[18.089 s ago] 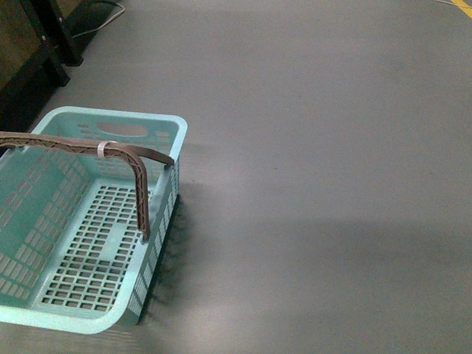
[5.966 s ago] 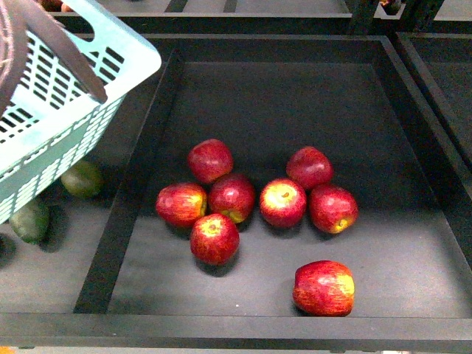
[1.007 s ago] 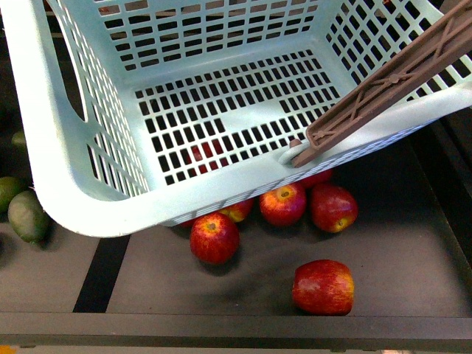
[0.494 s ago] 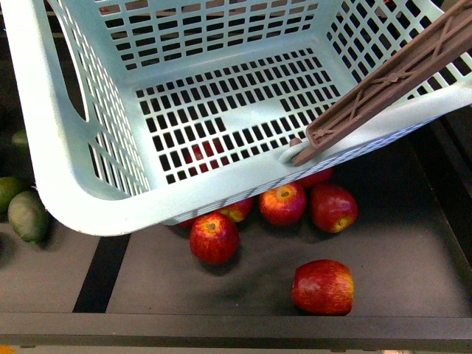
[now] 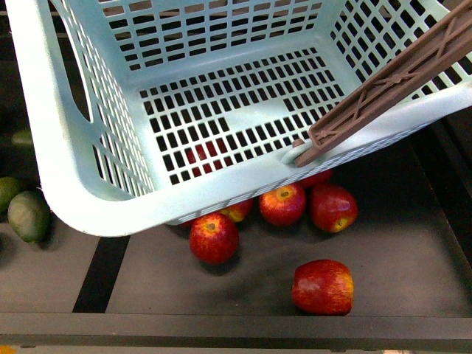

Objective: Pick lemon and mango into basket

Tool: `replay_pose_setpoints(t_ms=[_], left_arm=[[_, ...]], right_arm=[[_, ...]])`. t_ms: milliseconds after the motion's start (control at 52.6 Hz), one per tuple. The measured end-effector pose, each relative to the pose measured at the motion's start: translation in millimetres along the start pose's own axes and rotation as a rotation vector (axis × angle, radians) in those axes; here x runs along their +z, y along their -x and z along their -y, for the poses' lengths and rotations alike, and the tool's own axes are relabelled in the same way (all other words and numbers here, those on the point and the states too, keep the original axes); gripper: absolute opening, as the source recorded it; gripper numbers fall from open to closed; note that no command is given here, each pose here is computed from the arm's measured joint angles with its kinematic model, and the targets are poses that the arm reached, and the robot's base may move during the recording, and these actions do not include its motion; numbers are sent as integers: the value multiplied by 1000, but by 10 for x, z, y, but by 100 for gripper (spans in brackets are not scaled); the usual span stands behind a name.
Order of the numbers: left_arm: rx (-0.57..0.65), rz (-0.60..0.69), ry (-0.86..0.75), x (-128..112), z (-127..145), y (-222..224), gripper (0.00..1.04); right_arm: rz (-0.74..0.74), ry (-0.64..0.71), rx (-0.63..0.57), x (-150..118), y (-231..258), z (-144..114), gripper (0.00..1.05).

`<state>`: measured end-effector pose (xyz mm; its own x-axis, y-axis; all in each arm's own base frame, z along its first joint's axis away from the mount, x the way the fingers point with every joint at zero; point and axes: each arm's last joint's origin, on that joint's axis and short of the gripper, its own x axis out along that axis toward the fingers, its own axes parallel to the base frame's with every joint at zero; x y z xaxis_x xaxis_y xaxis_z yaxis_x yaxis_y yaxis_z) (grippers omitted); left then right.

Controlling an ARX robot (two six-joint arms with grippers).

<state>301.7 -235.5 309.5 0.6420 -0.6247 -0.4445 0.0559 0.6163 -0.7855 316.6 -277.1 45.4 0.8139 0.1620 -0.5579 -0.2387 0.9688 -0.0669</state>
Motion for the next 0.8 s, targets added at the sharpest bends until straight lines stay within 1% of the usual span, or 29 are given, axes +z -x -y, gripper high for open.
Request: replay_pose_setpoints(t_ms=[57,190,323,437,475,494,532,627,665,798], left_arm=[[0,0,0,1,-1,0,6],[0,0,0,0,0,0,6],[0,0,0,0,0,0,6],[0,0,0,0,0,0,6],[0,0,0,0,0,0,6],[0,0,0,1,-1,0,6],[0,0,0,0,0,0,6],[0,0,0,0,0,0,6],[0,0,0,1,-1,0,6],[0,1,0,1,-1,0,6]], right_arm=[[81,-16,24,180,194,-32,59],[209,-34,83,469,536,-169,59],[320,-28,149,740,856,-428,59],[400,-5,193,977,1058,-717,59],[438,2,215,1094,1127,-851,59],[462,7,230,1174,1168,-960,59],[483,17,248,1251,1204,-1072,59],[516,6,293,1414,1253,-1349,59],[528,8,314,1499,1260,-1508,59],[555,-10,360,1729,1202,-1895,59]])
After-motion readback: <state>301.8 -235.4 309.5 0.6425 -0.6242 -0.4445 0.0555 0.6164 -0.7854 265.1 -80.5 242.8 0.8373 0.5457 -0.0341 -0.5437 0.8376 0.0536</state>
